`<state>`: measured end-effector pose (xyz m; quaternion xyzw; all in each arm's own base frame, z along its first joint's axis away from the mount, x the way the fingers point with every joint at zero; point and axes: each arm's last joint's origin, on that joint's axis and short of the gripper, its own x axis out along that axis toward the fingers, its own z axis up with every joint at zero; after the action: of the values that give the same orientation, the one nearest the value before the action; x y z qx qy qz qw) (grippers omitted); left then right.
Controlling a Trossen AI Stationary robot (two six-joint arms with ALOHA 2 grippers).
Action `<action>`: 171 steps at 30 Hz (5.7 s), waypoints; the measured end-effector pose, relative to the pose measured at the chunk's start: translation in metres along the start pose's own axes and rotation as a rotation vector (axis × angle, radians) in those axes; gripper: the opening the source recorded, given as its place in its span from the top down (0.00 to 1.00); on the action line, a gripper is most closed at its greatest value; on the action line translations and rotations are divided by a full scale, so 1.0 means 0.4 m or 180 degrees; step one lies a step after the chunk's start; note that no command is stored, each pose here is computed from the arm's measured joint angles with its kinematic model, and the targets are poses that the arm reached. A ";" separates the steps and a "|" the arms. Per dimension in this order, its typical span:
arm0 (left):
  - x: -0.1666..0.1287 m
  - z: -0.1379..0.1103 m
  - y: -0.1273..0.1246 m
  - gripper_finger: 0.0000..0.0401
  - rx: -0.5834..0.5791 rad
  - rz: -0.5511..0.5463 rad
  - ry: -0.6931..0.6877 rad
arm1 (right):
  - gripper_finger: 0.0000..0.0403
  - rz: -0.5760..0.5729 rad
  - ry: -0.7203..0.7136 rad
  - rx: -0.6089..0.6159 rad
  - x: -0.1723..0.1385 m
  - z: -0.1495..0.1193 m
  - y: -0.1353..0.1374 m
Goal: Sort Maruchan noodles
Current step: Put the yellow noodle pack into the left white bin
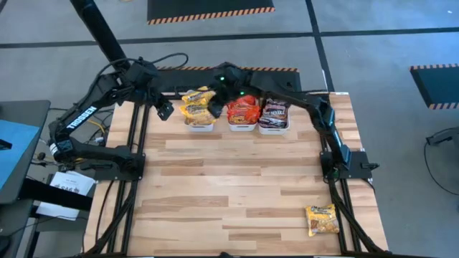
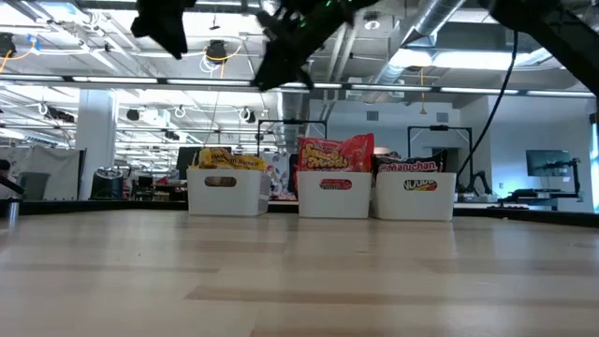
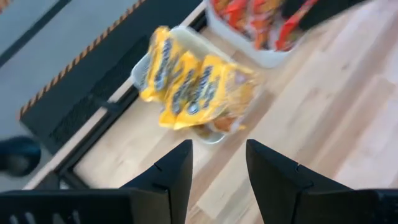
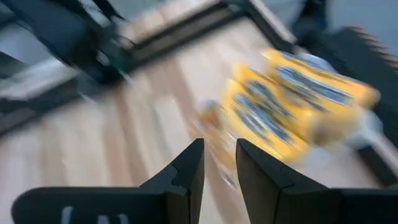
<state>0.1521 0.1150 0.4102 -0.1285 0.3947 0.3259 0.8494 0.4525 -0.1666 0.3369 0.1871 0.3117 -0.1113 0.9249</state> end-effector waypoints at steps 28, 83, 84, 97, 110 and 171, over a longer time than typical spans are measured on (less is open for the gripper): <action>0.400 -0.045 -0.018 0.66 -0.0734 -0.1057 -0.0091 | 0.71 -0.0899 -0.0115 -0.0315 -0.350 0.030 0.045; 0.627 -0.062 0.032 0.66 -0.0838 -0.0956 0.0536 | 0.71 -0.0908 0.0085 -0.0316 -0.346 0.014 0.050; 0.622 -0.054 0.032 0.66 -0.0841 -0.0980 0.0546 | 0.71 -0.0907 0.0087 -0.0311 -0.346 0.013 0.050; 0.527 0.035 0.037 0.66 -0.0412 -0.0966 0.0803 | 0.71 -0.0870 0.0586 -0.0071 -0.347 -0.029 0.066; 0.289 0.088 0.002 0.66 -0.0071 -0.1292 0.0178 | 0.71 -0.0794 0.1572 0.0242 -0.357 -0.130 0.181; 0.045 -0.107 -0.017 0.66 -0.0616 -0.1238 -0.0352 | 0.45 -0.1471 0.2770 0.2037 -0.587 -1.045 0.574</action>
<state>0.1399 0.0976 0.3684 -0.2650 0.2822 0.1989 0.9003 0.1196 0.2360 0.2379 0.4127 0.6463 -0.3116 0.5611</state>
